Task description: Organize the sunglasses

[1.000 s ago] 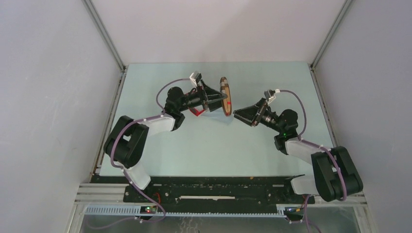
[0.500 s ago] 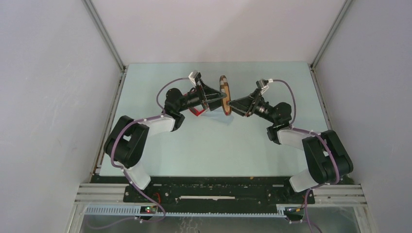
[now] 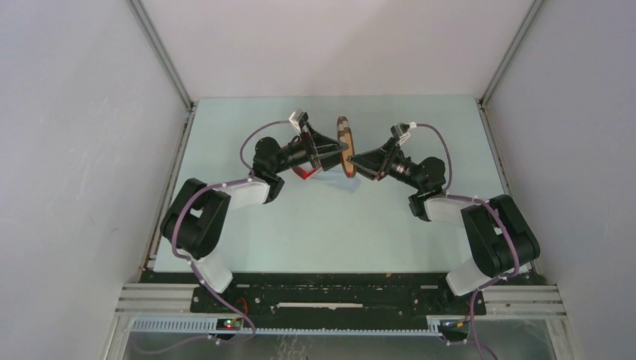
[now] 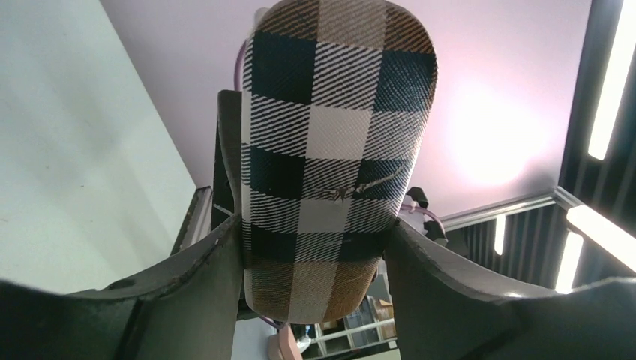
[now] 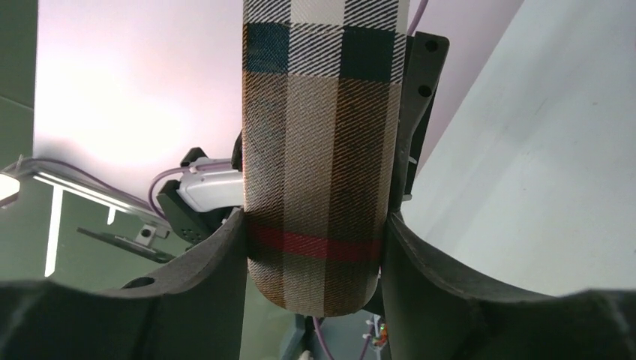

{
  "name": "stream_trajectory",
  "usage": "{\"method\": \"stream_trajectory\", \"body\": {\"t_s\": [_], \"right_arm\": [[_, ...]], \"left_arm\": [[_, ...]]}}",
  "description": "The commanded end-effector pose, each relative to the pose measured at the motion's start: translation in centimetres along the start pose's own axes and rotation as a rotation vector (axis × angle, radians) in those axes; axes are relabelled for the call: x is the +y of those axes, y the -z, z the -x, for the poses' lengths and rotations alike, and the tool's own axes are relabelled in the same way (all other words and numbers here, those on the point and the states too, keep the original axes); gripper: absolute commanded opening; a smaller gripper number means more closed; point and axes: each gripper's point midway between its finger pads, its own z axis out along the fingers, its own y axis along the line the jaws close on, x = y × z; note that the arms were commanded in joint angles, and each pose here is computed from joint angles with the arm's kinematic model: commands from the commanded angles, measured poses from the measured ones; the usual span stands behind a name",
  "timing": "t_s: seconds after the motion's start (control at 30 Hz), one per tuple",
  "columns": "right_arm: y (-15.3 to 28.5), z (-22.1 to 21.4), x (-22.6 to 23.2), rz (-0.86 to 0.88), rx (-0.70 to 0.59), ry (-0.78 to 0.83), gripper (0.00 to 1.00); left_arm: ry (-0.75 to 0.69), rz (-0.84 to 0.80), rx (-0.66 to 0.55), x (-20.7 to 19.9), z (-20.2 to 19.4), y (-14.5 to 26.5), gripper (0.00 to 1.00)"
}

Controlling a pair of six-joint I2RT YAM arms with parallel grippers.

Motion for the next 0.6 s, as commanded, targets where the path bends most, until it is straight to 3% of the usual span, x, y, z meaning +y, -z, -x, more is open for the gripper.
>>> {"method": "stream_trajectory", "body": {"t_s": [0.0,0.07,0.1,0.17,0.23,0.57], "right_arm": [[-0.6,0.8,1.3,0.049,-0.023,0.042,0.30],[-0.5,0.8,1.2,0.045,-0.025,0.032,0.06],[-0.5,0.8,1.2,0.044,-0.025,0.029,0.00],[-0.3,0.6,1.3,0.044,-0.018,0.028,0.00],[0.0,0.3,1.3,0.043,-0.017,0.026,0.00],[0.6,-0.4,0.7,0.022,-0.027,0.015,0.00]], "left_arm": [[-0.039,-0.016,0.014,-0.7,-0.8,0.2,0.06],[-0.066,0.015,0.011,-0.4,-0.7,0.2,0.23],[-0.070,0.047,0.004,0.0,-0.5,0.4,0.36],[-0.101,0.084,-0.013,0.2,0.1,0.7,0.64],[-0.127,0.122,-0.036,0.3,1.0,1.2,0.80],[-0.188,0.196,-0.026,0.7,2.5,1.4,0.88]]}}
